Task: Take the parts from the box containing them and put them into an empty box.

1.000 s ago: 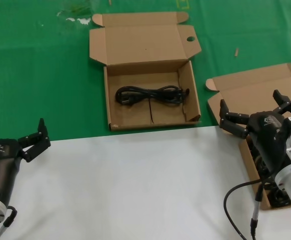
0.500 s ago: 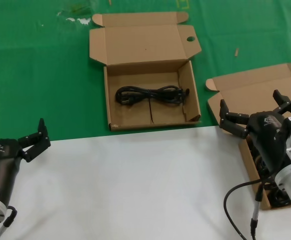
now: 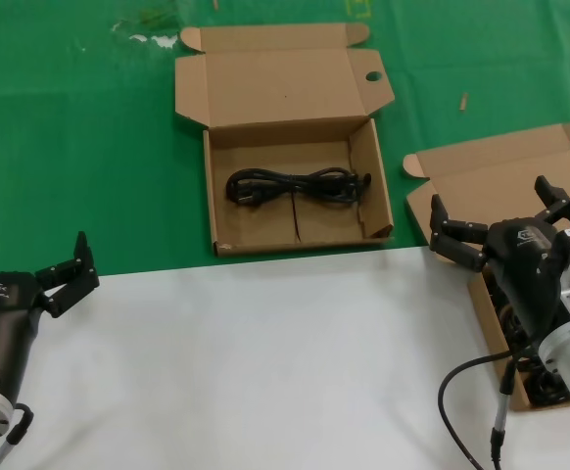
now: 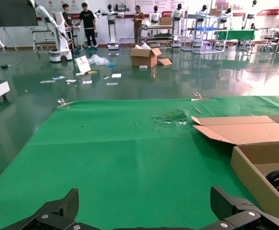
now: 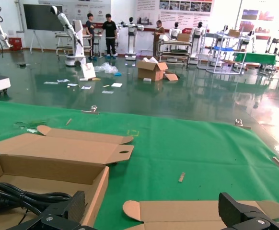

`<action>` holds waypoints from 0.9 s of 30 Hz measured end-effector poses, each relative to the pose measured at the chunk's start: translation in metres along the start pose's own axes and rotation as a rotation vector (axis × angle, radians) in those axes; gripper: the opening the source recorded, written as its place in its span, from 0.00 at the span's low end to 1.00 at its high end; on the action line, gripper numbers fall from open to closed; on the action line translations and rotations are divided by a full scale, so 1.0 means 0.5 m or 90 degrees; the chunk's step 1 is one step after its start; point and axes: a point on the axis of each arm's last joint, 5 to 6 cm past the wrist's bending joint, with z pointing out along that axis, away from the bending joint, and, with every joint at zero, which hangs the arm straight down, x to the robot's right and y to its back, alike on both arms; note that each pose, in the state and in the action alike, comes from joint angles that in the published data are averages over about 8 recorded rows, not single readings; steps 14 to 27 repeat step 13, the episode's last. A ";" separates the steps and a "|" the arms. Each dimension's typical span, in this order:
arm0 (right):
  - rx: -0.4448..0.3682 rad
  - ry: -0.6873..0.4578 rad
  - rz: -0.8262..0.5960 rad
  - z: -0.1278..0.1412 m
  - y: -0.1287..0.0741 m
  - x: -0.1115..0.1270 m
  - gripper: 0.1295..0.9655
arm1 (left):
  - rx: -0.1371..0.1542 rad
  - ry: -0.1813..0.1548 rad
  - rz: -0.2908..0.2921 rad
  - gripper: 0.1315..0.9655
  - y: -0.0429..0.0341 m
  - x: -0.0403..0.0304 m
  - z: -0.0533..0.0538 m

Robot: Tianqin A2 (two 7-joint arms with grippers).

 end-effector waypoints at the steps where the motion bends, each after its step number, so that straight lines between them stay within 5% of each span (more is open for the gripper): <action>1: 0.000 0.000 0.000 0.000 0.000 0.000 1.00 | 0.000 0.000 0.000 1.00 0.000 0.000 0.000; 27: 0.000 0.000 0.000 0.000 0.000 0.000 1.00 | 0.000 0.000 0.000 1.00 0.000 0.000 0.000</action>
